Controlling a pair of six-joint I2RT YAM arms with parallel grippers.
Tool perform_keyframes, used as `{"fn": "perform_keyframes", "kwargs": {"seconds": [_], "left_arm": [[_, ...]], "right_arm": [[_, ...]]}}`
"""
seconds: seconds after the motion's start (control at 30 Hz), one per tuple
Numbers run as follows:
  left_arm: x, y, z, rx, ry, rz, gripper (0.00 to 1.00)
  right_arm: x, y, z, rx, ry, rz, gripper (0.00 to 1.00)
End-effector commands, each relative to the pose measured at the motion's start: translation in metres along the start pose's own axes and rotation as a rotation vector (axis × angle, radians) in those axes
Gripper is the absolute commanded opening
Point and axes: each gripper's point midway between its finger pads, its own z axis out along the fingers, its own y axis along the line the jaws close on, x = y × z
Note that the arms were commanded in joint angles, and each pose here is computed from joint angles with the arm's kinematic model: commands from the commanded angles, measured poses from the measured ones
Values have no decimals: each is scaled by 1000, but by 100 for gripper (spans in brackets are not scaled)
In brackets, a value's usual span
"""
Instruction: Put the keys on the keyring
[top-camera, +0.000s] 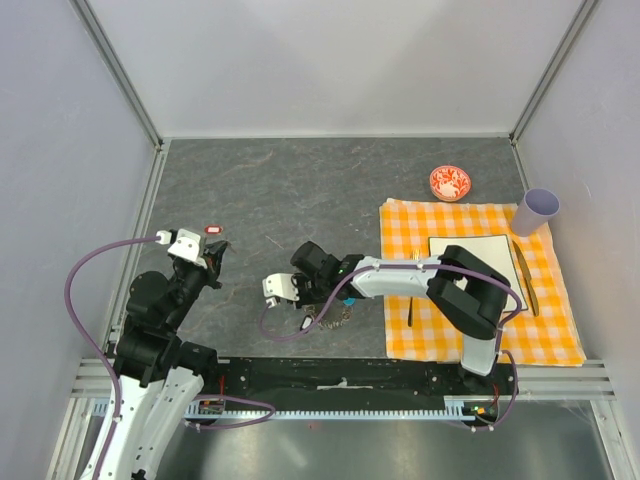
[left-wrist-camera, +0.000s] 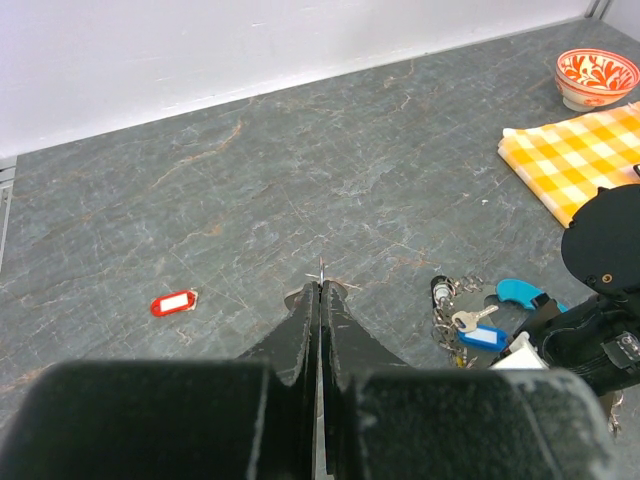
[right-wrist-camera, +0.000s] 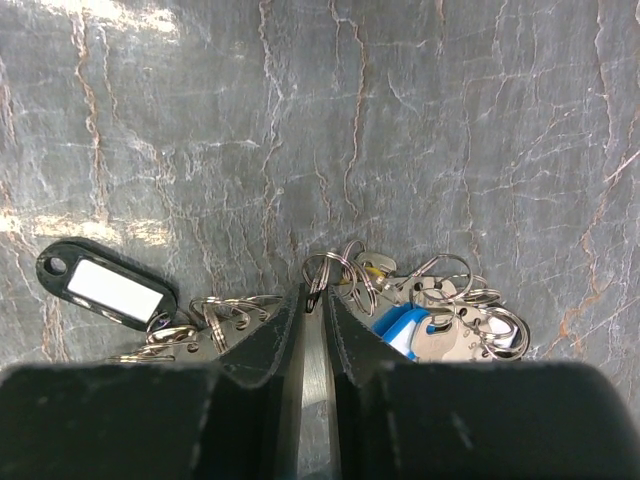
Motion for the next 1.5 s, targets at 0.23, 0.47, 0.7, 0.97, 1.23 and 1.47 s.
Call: {"fn": "perform_keyframes", "kwargs": {"seconds": [0.23, 0.47, 0.7, 0.97, 1.23, 1.47], "left_arm": [[-5, -4, -1, 23, -13, -7, 2], [-6, -20, 2, 116, -17, -1, 2], [-7, -48, 11, 284, 7, -16, 2], [-8, -71, 16, 427, 25, -42, 2], [-20, -65, 32, 382, 29, -91, 2], [-14, -40, 36, 236, 40, -71, 2]], "right_arm": [[7, 1, -5, 37, -28, 29, 1], [-4, -14, -31, 121, -67, -4, 0], [-18, -36, -72, 269, -110, -30, 0], [-38, -52, -110, 381, -173, -61, 0], [-22, -106, -160, 666, 30, -112, 0], [21, -115, -183, 701, 275, -148, 0]]}}
